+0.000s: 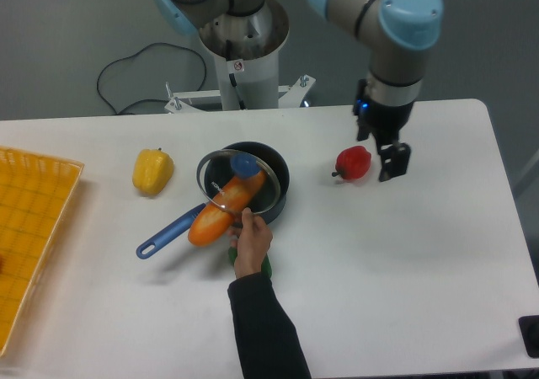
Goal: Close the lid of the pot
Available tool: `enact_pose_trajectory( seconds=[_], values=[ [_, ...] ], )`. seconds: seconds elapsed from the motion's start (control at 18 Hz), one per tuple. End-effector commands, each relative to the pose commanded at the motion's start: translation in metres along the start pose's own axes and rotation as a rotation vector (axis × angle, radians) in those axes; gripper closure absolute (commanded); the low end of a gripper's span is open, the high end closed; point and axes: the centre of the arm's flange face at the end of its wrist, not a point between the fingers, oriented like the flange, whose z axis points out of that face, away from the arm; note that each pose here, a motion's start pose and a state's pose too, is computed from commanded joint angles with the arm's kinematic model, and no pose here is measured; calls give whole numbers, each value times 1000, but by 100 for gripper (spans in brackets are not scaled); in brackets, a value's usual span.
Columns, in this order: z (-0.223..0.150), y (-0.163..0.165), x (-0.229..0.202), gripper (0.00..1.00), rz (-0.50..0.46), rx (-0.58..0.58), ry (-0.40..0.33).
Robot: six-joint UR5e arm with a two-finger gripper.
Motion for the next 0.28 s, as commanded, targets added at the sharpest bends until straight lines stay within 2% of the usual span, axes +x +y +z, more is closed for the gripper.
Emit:
enact_pose_trajectory(
  seconds=[0.28],
  values=[
    [-1,9,2,0,-15,-1,-1]
  ],
)
